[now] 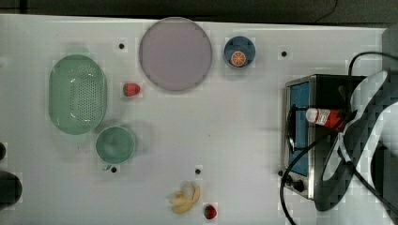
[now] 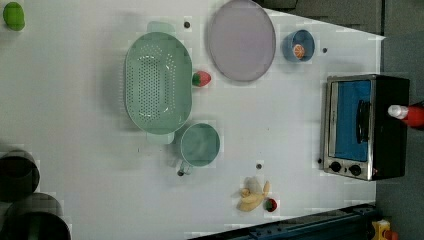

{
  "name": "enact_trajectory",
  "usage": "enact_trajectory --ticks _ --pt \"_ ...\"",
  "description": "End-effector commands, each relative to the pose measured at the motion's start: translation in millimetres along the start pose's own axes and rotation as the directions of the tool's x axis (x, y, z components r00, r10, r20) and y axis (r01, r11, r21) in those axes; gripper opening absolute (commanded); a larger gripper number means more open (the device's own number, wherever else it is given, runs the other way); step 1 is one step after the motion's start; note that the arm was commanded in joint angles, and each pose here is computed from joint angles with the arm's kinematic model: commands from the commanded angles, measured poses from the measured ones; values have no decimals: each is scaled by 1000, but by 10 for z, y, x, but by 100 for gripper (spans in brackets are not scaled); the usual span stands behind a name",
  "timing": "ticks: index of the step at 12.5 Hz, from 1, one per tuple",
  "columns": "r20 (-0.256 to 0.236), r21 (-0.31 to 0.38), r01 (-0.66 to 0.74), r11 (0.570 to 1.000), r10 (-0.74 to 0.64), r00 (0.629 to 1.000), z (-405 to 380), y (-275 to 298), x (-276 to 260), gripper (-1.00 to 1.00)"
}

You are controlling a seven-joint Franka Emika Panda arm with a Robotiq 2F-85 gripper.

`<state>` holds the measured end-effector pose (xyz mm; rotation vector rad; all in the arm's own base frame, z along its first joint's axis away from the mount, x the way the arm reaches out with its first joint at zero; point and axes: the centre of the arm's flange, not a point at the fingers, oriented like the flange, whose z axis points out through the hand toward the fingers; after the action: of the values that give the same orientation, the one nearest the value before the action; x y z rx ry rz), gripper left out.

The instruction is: Pick Ketchup from oven and place it on table.

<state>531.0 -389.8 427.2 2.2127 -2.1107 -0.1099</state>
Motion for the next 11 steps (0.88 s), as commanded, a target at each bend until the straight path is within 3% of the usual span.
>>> enact_trajectory --ticks 1,3,5,9,11 --pt "-40 200 153 968 -148 988 -1398 -297 -926 27" --pt "-35 232 262 937 -261 965 -1617 -485 -1544 27" --pt "5 212 366 906 -375 927 -1671 -618 -2180 27" --pt "66 134 520 843 -532 844 -1467 -793 -3156 27" --pt "72 45 576 817 -577 813 -1119 -820 -3456 27"
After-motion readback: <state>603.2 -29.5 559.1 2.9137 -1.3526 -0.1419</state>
